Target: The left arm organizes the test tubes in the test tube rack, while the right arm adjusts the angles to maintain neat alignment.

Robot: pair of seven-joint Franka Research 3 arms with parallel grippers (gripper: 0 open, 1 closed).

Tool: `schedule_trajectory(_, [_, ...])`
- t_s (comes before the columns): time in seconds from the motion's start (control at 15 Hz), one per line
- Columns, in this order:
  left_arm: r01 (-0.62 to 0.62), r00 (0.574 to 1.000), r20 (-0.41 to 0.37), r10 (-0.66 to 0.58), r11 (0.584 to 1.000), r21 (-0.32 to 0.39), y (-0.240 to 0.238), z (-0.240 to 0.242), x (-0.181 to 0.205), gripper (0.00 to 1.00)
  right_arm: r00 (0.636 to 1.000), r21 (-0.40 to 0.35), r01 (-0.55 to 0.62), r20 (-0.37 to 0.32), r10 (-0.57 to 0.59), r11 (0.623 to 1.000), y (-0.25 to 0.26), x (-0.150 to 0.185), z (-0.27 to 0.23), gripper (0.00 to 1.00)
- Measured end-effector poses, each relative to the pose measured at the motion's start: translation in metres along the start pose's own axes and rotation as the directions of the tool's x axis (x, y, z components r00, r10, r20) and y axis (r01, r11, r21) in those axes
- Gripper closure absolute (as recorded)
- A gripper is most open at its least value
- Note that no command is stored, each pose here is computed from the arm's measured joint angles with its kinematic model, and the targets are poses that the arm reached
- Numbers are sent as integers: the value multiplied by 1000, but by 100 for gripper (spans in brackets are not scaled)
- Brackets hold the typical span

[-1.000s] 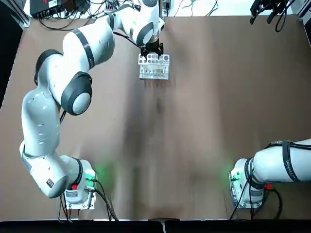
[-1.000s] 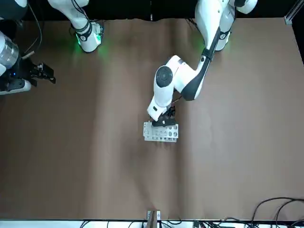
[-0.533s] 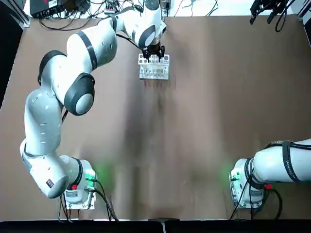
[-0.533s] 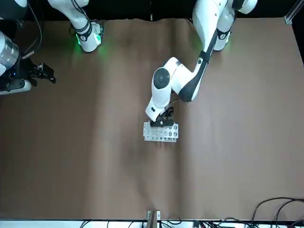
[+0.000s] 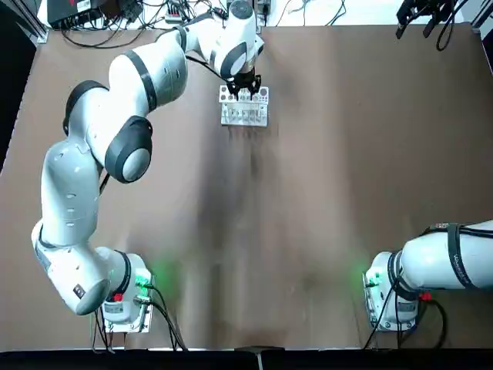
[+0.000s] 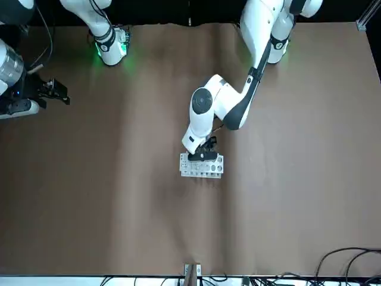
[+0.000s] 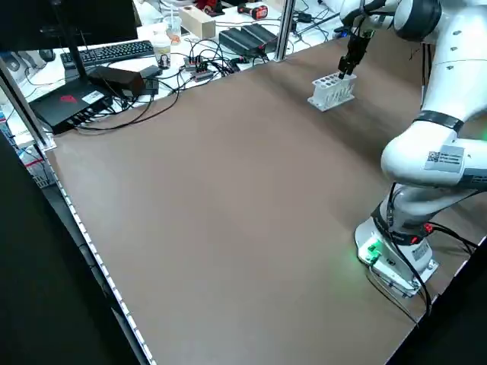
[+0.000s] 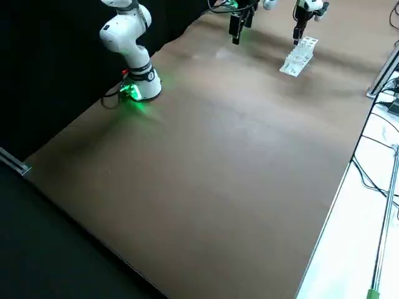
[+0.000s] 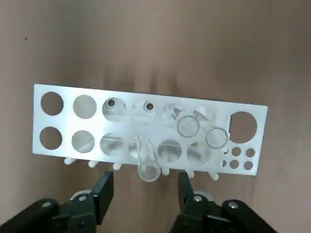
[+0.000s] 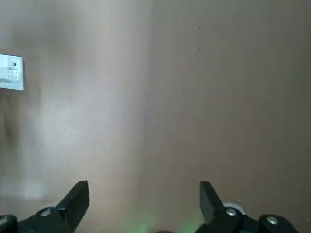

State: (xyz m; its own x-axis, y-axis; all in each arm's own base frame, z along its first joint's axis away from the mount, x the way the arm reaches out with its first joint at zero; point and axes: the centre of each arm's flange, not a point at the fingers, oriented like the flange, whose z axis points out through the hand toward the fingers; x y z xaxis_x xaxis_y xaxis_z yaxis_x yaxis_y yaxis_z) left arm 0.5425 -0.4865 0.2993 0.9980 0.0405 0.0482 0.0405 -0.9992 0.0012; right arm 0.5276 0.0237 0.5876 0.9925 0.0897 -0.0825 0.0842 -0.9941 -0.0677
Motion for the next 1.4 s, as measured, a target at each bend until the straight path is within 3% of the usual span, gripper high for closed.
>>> schedule_trajectory(0.4, [1, 1000, -1, -1, 1000, -1, 0, -1, 1, 48, 1000, 0, 0, 0, 0, 1000, 0, 0, 0, 0])
schedule_trajectory(1.4, [9, 1000, -5, -9, 1000, 0, -4, -2, 5, 53, 1000, 0, 0, 0, 0, 1000, 0, 0, 0, 0])
